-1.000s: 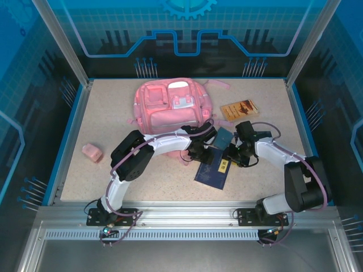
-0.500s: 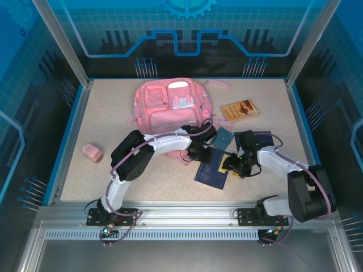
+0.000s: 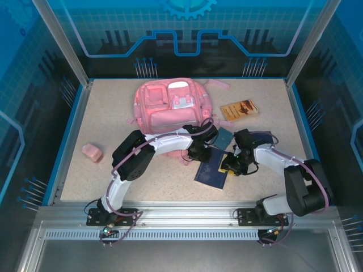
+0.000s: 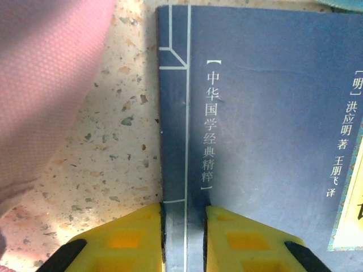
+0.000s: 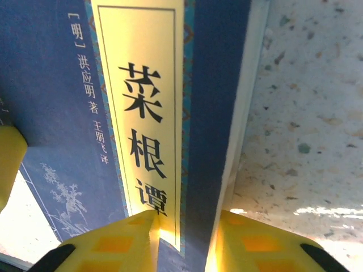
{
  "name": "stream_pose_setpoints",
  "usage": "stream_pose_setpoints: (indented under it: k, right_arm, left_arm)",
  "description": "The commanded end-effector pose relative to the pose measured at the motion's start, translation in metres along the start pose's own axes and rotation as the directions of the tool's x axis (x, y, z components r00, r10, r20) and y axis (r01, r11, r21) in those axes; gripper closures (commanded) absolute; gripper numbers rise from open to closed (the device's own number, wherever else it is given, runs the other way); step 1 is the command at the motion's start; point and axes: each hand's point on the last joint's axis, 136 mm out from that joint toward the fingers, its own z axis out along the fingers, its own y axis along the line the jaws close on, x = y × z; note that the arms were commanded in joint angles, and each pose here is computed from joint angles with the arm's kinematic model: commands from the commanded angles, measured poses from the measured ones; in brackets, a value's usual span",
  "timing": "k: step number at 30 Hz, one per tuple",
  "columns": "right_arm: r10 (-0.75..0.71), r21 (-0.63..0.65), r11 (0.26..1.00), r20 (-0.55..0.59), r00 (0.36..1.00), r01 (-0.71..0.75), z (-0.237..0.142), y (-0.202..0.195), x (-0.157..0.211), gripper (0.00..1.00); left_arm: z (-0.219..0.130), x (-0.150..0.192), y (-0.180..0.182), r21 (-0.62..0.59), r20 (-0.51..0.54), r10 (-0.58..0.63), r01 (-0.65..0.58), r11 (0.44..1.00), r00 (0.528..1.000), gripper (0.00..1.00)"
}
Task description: Pack books, pencil case, and school supplies into a backpack
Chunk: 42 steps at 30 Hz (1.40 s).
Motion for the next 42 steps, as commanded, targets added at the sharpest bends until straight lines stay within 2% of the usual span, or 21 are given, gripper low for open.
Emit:
stream_pose_setpoints:
  k: [1, 7, 13, 16, 22, 26, 31, 36, 42]
  right_arm:
    - [-0.035, -0.050, 0.998, 0.021, 0.999, 0.036, -0.013, 0.021, -0.003, 0.74]
    - [-0.033, -0.012, 0.999, 0.037, 0.999, 0.034, -0.023, 0.018, -0.002, 0.84]
    - [-0.037, -0.012, 0.999, 0.064, 0.997, 0.038, -0.027, 0.018, -0.004, 0.98]
    - [-0.065, -0.020, 0.998, 0.092, 0.994, 0.067, -0.034, 0.020, -0.005, 1.00]
    - [-0.152, -0.104, 0.978, 0.219, 0.964, 0.178, -0.076, 0.038, -0.010, 1.00]
    - [-0.217, -0.185, 0.942, 0.297, 0.930, 0.279, -0.110, 0.058, -0.007, 1.00]
    - [-0.293, -0.265, 0.879, 0.355, 0.888, 0.396, -0.143, 0.084, 0.001, 1.00]
    - [-0.360, -0.366, 0.774, 0.418, 0.834, 0.517, -0.181, 0.122, 0.008, 1.00]
    - [-0.408, -0.465, 0.661, 0.436, 0.802, 0.589, -0.203, 0.155, 0.010, 1.00]
  left_arm:
    - [0.049, 0.042, 0.037, -0.176, -0.140, -0.041, 0.016, 0.984, 0.989, 0.79]
    - [0.050, 0.045, 0.040, -0.189, -0.145, -0.046, 0.018, 0.982, 0.988, 0.79]
    - [0.028, 0.028, 0.024, -0.134, -0.090, -0.012, 0.000, 0.991, 0.996, 0.77]
    - [-0.002, 0.008, 0.013, -0.070, -0.025, -0.004, 0.002, 0.998, 1.000, 0.69]
    - [-0.087, -0.031, -0.006, 0.142, 0.148, -0.022, 0.000, 0.990, 0.989, 0.37]
    - [-0.126, -0.045, -0.005, 0.284, 0.207, -0.076, 0.014, 0.959, 0.975, 0.23]
    - [-0.155, -0.049, 0.000, 0.422, 0.228, -0.136, 0.028, 0.906, 0.964, 0.13]
    - [-0.179, -0.052, 0.005, 0.545, 0.264, -0.186, 0.012, 0.838, 0.946, 0.01]
    - [-0.202, -0.054, 0.003, 0.661, 0.294, -0.207, -0.043, 0.749, 0.933, 0.01]
